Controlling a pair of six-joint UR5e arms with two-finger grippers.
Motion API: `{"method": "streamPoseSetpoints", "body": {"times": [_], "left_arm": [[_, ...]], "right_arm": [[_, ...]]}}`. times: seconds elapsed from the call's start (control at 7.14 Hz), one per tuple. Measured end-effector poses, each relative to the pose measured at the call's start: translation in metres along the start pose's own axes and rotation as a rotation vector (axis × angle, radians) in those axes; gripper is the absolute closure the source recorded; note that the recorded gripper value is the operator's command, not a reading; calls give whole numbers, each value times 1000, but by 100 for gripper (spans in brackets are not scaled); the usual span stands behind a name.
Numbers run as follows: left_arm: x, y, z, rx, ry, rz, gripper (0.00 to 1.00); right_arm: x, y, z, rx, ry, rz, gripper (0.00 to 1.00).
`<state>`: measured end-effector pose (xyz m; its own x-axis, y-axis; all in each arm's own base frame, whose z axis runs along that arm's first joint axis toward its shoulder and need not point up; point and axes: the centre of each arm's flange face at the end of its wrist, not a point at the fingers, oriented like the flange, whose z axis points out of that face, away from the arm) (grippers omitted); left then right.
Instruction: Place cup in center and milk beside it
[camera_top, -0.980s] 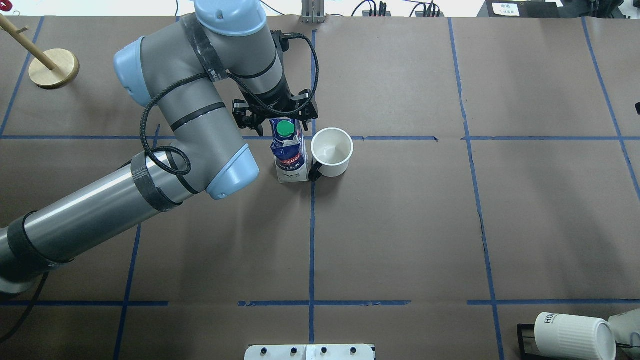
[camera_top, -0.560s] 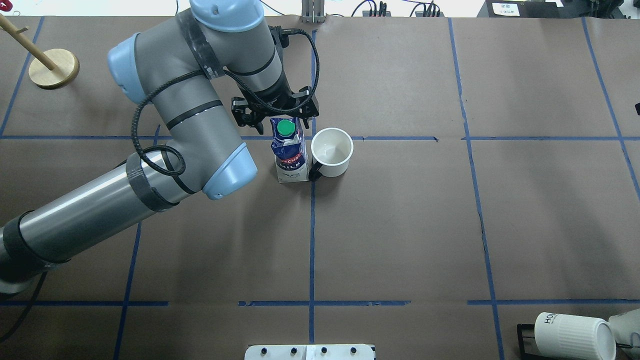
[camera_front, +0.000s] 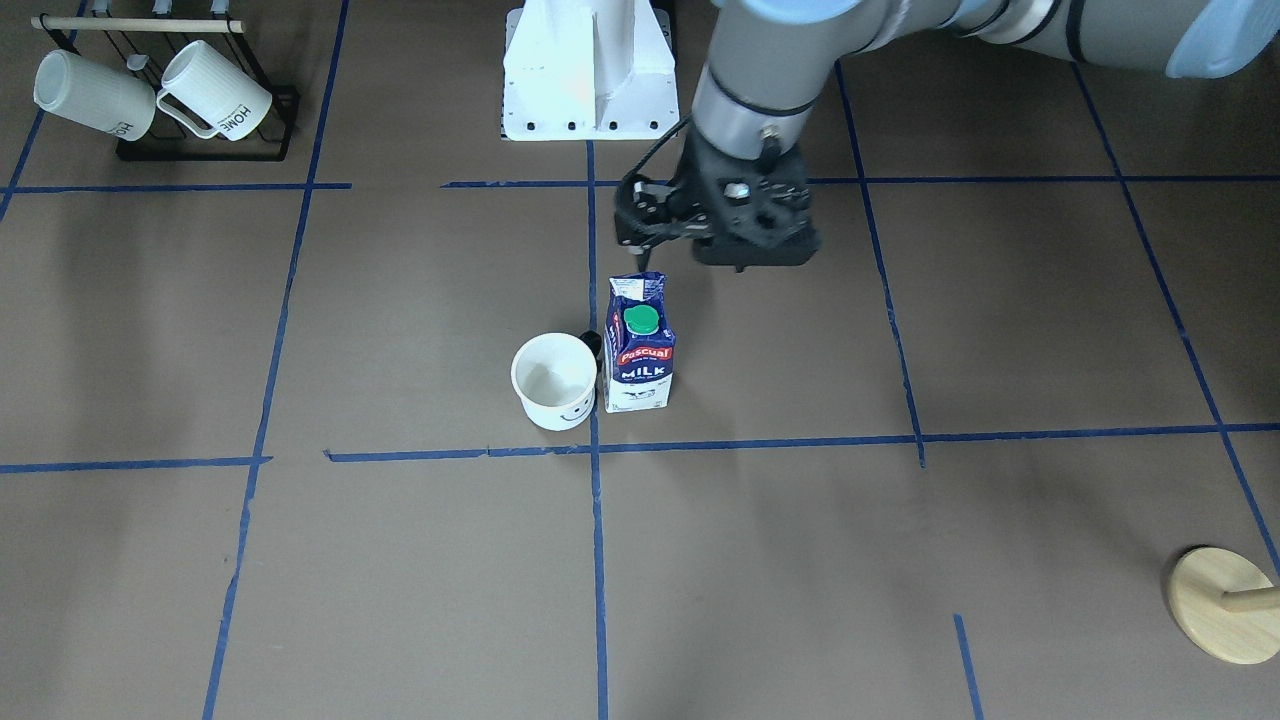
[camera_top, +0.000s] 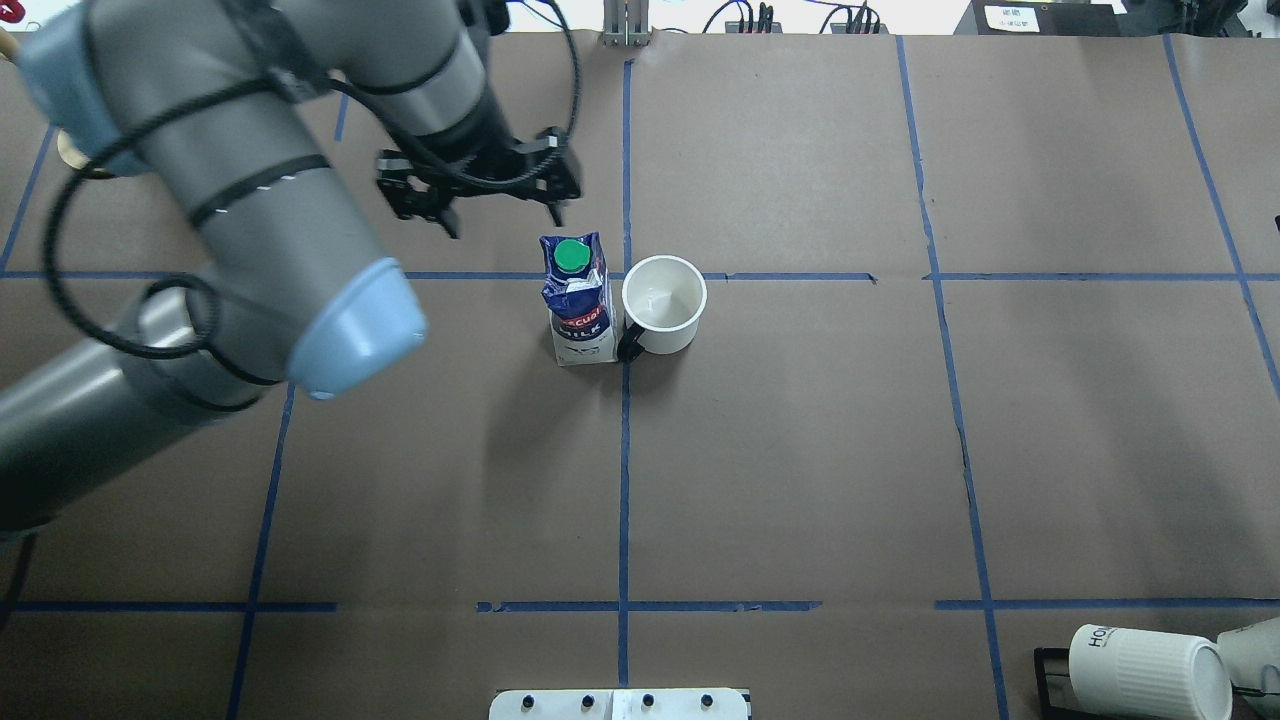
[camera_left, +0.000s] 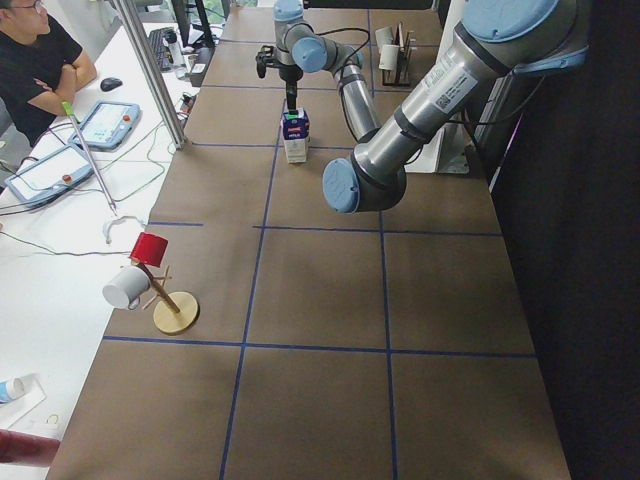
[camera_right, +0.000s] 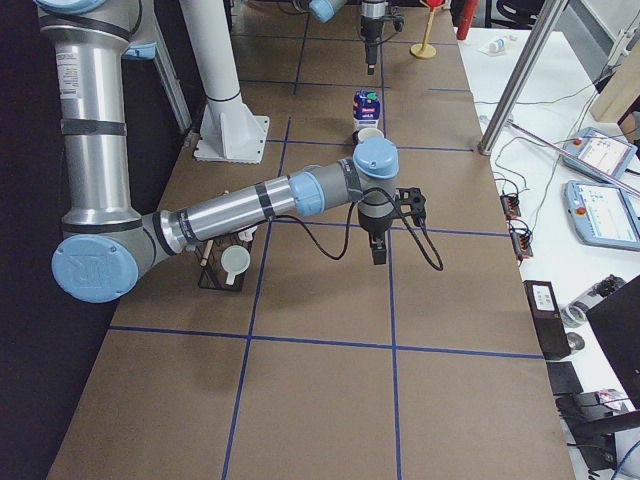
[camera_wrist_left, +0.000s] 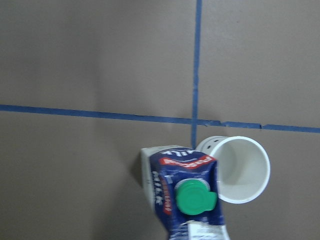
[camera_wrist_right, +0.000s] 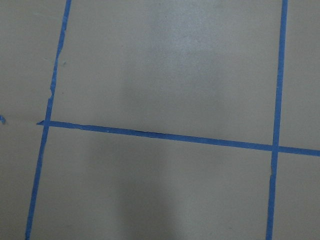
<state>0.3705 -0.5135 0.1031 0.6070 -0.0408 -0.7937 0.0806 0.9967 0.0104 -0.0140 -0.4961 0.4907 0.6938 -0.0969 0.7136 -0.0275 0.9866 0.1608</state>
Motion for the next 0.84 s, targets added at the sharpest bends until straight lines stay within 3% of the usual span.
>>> {"method": "streamPoseSetpoints", "body": {"times": [0.28, 0.42, 0.7, 0.84], "left_arm": [[-107, -6, -12, -16, -69, 99, 0], [-168, -15, -15, -44, -86, 135, 0], [-303, -33, -31, -92, -95, 161, 0], [-370, -38, -37, -114, -93, 171, 0]], "right_arm": [[42, 21, 16, -26, 41, 44, 0], [65, 31, 22, -30, 53, 26, 0], [95, 46, 22, -41, 47, -2, 0], [101, 49, 18, -47, 19, 8, 0]]}}
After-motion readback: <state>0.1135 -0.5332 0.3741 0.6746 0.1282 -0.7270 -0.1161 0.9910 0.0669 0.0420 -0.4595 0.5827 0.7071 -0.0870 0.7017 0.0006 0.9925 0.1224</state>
